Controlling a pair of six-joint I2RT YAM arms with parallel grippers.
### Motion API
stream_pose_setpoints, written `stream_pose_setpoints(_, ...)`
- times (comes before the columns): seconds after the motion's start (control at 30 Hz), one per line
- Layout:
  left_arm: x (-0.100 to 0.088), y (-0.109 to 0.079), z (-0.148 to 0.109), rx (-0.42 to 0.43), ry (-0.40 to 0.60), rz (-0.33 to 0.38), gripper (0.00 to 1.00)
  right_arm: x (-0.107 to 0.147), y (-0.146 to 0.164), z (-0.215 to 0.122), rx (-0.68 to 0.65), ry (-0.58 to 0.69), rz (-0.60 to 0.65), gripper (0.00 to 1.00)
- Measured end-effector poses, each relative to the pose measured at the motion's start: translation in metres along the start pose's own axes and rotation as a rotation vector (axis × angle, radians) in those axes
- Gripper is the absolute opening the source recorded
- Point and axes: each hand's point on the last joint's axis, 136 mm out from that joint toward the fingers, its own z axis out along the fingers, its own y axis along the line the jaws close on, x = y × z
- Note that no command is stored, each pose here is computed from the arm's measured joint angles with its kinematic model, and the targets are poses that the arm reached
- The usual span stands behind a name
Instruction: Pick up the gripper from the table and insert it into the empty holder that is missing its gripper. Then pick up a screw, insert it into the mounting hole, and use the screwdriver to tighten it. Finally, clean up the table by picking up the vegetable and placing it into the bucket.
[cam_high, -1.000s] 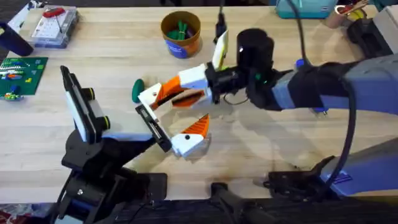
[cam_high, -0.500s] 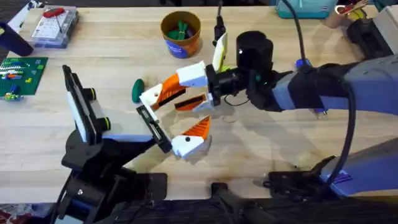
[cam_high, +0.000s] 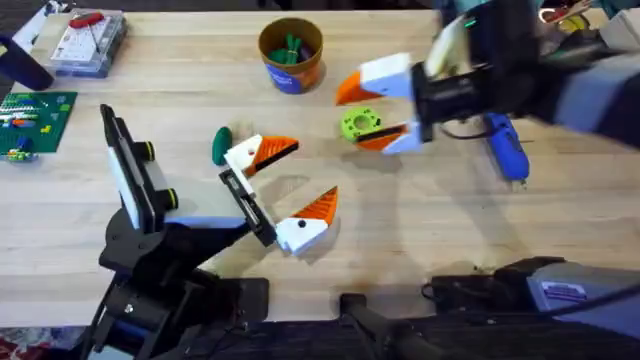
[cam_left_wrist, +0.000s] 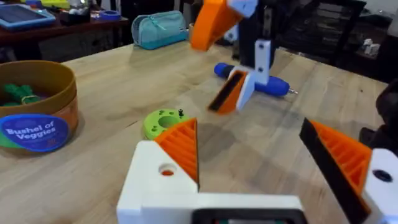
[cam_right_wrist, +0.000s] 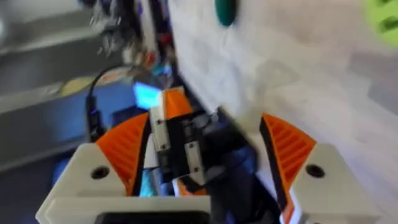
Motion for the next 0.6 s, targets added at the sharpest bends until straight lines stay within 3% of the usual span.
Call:
stream_pose_setpoints(0.17,0.000,0.000,0.000,0.000,0.000,0.002,0.992,0.001,-0.011,-0.046,0.237,-0.108,-0.087,0.996)
stream_pose_setpoints(0.47,0.000,0.000,0.000,0.000,0.000,0.001,0.992,0.013,-0.033,-0.110,0.698,-0.276,-0.350,0.996)
stream_pose_setpoints(0.6,0.000,0.000,0.000,0.000,0.000,0.002,0.992,0.017,-0.029,-0.124,0.819,-0.337,-0.459,0.996)
